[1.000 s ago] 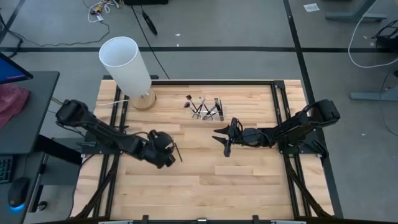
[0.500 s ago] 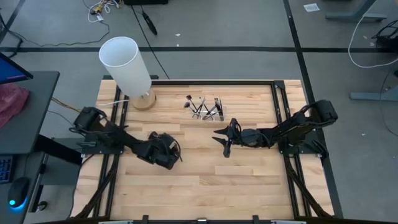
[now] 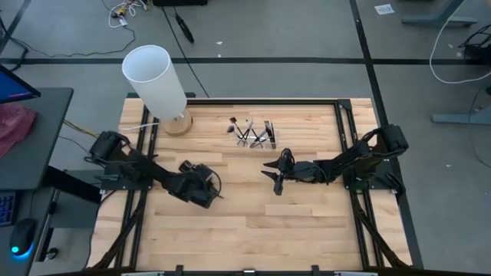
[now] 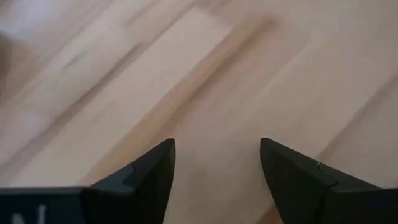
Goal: Put items in baskets/containers
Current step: Put the black liner brush into the transparent organizer
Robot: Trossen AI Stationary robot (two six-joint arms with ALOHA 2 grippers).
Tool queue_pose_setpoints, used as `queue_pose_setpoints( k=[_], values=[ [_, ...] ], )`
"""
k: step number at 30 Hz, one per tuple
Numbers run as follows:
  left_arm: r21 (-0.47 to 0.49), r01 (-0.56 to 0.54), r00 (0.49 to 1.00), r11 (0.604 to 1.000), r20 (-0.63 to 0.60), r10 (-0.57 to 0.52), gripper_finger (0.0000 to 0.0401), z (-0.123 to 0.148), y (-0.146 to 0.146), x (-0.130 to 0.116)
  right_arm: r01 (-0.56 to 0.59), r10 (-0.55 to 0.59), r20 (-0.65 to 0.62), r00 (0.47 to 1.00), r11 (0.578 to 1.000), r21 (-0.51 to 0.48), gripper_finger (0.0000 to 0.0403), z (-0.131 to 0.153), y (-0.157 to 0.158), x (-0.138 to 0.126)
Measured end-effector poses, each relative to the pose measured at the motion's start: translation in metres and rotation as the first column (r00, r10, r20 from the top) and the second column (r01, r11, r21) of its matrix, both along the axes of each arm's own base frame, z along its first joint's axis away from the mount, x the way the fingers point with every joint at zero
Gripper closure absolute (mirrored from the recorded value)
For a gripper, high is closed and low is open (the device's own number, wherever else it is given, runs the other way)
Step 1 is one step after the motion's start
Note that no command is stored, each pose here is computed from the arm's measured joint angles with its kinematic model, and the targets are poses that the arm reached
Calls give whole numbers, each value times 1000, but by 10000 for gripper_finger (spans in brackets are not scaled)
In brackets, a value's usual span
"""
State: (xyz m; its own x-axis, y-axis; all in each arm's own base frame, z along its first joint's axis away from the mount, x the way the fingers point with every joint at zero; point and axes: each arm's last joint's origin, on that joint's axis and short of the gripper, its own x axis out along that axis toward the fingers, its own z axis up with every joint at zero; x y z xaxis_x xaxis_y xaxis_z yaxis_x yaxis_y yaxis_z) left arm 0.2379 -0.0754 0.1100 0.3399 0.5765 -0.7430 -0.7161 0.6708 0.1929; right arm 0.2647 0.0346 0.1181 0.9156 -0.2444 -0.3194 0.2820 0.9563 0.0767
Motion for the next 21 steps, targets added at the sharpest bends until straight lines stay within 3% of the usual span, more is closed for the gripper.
queue_pose_setpoints(
  k=[5, 11, 16, 21],
  values=[
    [-65, -1, 1000, 998, 28, 3, 161, 27, -3, -15, -1, 1, 20, 1000, 1000, 2, 262, 2, 0, 1],
    [-311, 70, 997, 948, 0, -74, 181, 48, -20, -34, -11, 12, 57, 998, 1000, -26, 262, 6, 0, 2],
    [-377, 155, 981, 913, -53, -188, 244, 43, -35, -39, -15, 18, 75, 997, 999, -41, 262, 8, 0, 3],
    [-339, 164, 971, 927, -112, -213, 335, 32, -35, -36, -15, 18, 82, 996, 999, -40, 262, 9, 0, 3]
  ],
)
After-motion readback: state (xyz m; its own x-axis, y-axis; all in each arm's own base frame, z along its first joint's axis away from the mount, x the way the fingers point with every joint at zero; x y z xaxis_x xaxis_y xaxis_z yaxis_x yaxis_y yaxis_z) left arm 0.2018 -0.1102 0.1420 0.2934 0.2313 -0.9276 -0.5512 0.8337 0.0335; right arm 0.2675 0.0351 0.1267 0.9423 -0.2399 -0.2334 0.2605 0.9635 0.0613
